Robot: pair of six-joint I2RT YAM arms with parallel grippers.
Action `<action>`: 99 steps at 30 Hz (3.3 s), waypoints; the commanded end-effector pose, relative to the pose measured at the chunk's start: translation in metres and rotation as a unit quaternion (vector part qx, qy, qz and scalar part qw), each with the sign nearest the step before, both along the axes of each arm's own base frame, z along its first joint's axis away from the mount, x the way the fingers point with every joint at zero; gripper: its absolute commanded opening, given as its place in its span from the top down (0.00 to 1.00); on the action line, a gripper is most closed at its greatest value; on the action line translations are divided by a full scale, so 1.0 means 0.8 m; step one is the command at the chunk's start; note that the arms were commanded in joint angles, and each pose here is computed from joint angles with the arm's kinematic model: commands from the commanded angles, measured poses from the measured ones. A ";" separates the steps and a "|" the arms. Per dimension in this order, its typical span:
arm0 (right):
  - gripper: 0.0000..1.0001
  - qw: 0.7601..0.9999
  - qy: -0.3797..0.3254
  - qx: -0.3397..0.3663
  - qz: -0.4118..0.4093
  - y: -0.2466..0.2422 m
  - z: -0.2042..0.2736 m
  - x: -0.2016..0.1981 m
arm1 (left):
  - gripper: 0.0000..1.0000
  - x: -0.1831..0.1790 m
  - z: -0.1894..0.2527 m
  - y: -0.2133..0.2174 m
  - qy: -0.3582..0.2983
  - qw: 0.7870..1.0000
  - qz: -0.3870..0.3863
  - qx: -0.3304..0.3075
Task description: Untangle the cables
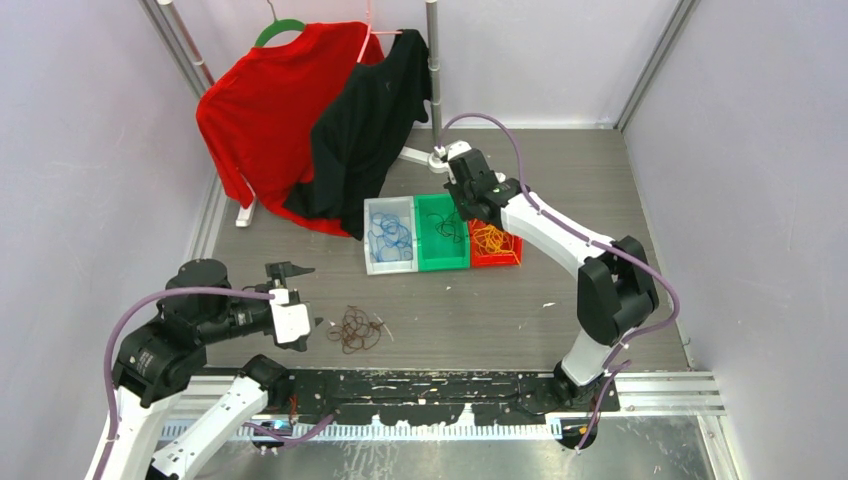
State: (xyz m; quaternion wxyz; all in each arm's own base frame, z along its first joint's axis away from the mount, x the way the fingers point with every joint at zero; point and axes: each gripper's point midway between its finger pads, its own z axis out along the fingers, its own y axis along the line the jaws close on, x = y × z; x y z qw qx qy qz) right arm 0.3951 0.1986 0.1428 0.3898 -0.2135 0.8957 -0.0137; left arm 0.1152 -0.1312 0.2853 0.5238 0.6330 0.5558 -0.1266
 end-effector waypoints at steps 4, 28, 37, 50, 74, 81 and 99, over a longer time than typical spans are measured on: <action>0.99 0.999 -0.020 -0.024 0.020 0.032 0.010 0.007 | 0.17 0.005 0.012 -0.002 -0.014 1.000 -0.002 -0.003; 0.50 0.998 0.019 -0.044 0.045 0.090 -0.014 0.018 | 0.19 0.005 0.004 0.007 -0.012 1.000 0.011 0.015; 0.36 0.999 0.021 -0.014 0.048 0.086 0.028 -0.002 | 0.18 0.011 -0.004 0.008 0.032 0.999 0.036 0.017; 0.00 0.990 -0.072 0.120 0.035 0.092 0.128 -0.024 | 0.17 0.022 -0.016 0.009 0.070 0.995 0.068 0.022; 0.43 0.926 0.067 0.300 0.220 0.241 0.008 -0.249 | 0.10 0.095 -0.096 0.044 0.205 0.958 0.200 -0.015; 0.49 0.954 0.089 0.222 0.181 0.271 -0.062 -0.262 | 0.12 0.101 -0.097 0.052 0.229 0.951 0.205 -0.033; 0.99 0.941 0.077 0.258 0.203 0.275 -0.021 -0.270 | 0.16 0.078 -0.069 0.029 0.200 0.965 0.150 -0.075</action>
